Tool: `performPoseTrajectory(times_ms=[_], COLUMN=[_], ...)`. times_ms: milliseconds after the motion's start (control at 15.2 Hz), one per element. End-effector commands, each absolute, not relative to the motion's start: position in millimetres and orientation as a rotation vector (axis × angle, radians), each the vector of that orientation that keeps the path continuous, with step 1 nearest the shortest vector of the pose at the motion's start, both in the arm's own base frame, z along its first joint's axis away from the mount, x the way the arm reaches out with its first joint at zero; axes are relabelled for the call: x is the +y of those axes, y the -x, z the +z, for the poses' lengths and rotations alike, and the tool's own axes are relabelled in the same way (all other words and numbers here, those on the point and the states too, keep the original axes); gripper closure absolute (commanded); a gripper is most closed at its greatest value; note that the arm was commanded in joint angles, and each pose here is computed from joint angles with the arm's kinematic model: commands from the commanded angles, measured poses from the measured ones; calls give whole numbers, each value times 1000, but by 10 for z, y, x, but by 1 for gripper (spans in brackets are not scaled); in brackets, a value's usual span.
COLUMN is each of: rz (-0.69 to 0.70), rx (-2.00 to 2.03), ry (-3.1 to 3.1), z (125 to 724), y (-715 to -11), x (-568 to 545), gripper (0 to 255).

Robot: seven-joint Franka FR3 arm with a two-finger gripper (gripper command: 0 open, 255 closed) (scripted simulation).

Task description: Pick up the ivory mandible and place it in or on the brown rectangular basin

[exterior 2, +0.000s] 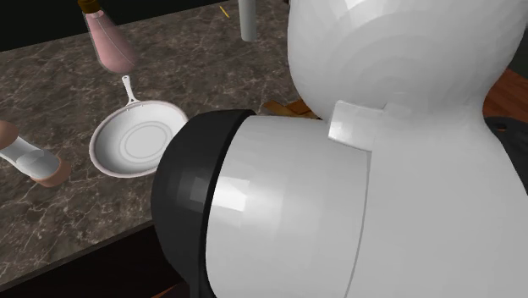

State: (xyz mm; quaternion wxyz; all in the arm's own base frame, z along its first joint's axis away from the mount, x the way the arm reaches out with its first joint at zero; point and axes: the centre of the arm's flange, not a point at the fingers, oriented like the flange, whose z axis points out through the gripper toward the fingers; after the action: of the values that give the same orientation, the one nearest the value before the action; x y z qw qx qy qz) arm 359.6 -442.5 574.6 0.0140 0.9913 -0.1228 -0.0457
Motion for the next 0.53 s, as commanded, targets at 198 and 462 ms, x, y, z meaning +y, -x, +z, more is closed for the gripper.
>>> performPoseTrajectory(times_ms=[198, 462], rz=[-142, -142], rx=[-382, -382], ry=[-3087, -3087], z=[5488, 5269], y=[-3592, -3592], x=[-4427, -4427], gripper=[255, 255])
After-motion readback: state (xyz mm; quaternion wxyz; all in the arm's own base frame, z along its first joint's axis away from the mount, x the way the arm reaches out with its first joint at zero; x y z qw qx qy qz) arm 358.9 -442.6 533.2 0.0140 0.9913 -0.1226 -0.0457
